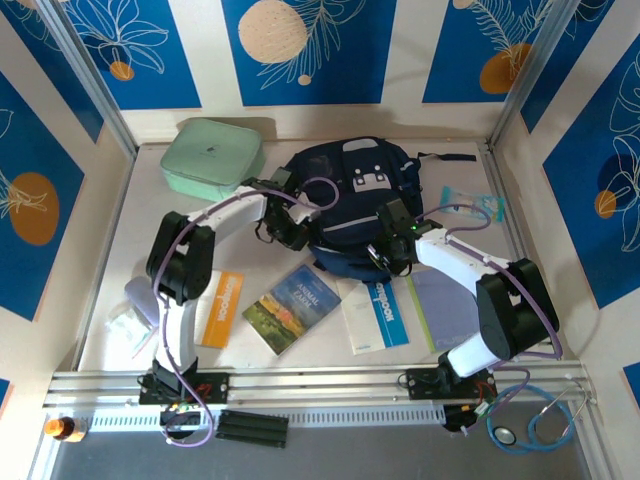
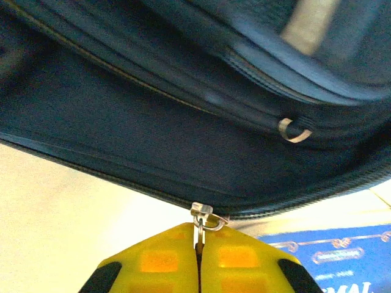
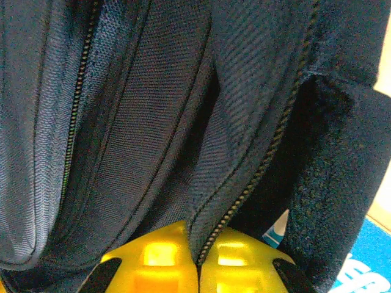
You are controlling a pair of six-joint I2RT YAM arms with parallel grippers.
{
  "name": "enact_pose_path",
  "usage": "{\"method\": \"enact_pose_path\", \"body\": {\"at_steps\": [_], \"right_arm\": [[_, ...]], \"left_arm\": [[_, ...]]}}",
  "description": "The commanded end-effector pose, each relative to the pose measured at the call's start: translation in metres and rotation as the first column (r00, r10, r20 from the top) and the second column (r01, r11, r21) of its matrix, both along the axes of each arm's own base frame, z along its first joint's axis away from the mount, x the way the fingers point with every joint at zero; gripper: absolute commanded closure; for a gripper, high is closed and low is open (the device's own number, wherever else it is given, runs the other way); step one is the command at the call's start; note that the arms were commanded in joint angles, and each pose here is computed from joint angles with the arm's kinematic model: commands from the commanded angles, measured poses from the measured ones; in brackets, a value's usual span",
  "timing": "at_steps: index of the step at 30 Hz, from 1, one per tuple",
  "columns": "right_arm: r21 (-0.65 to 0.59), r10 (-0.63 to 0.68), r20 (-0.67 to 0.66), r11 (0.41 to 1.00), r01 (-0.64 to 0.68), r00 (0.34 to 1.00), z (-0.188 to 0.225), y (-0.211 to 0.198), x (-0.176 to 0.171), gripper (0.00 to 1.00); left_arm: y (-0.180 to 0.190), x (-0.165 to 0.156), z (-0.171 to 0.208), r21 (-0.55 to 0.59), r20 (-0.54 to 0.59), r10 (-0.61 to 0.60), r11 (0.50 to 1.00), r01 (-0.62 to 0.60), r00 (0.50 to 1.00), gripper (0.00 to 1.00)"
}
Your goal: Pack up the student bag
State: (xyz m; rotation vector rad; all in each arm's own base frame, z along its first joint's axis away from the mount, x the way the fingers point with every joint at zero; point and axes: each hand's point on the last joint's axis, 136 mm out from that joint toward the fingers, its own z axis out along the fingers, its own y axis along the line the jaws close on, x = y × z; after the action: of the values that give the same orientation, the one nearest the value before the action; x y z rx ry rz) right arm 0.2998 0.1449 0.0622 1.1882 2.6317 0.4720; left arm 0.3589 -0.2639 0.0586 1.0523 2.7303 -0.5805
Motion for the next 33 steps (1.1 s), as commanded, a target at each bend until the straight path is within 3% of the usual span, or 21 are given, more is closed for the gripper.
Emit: {"method": "enact_pose_path", "body": {"at_steps": [1,11,18,24,30,33], "right_arm": [[-0.101,-0.02,-0.037,0.995,0.017,0.999,-0.008,-0.022,-0.011,1.0],[-0.093,0.003,-0.019,0.996,-0.005,1.0,-0.005,-0.02,-0.01,1.0],[0.025,0.09,0.05,0.996,-0.091,0.995,0.001,0.008,0.004,1.0],[0.126,0.156,0.104,0.977,-0.169,0.982,0.008,0.041,0.028,1.0],[0.122,0.241,0.165,0.957,-0.263,0.956,0.019,0.072,0.049,0.99],[0.118,0.347,0.246,0.916,-0.383,0.905,0.028,0.088,0.059,0.91]], "left_arm": [[0.016,0.022,-0.001,0.02,0.015,0.021,1.0,-0.022,1.0,0.93],[0.021,0.07,-0.006,0.049,0.123,0.097,0.993,-0.104,0.988,0.89],[0.023,0.086,0.006,0.029,0.18,0.157,0.986,-0.165,0.971,0.78],[0.032,0.077,0.042,-0.022,0.243,0.224,0.974,-0.225,0.944,0.6],[0.059,0.047,0.065,-0.037,0.249,0.374,0.926,-0.377,0.894,0.46],[0.07,0.024,0.067,-0.064,0.212,0.457,0.889,-0.454,0.864,0.39]]}}
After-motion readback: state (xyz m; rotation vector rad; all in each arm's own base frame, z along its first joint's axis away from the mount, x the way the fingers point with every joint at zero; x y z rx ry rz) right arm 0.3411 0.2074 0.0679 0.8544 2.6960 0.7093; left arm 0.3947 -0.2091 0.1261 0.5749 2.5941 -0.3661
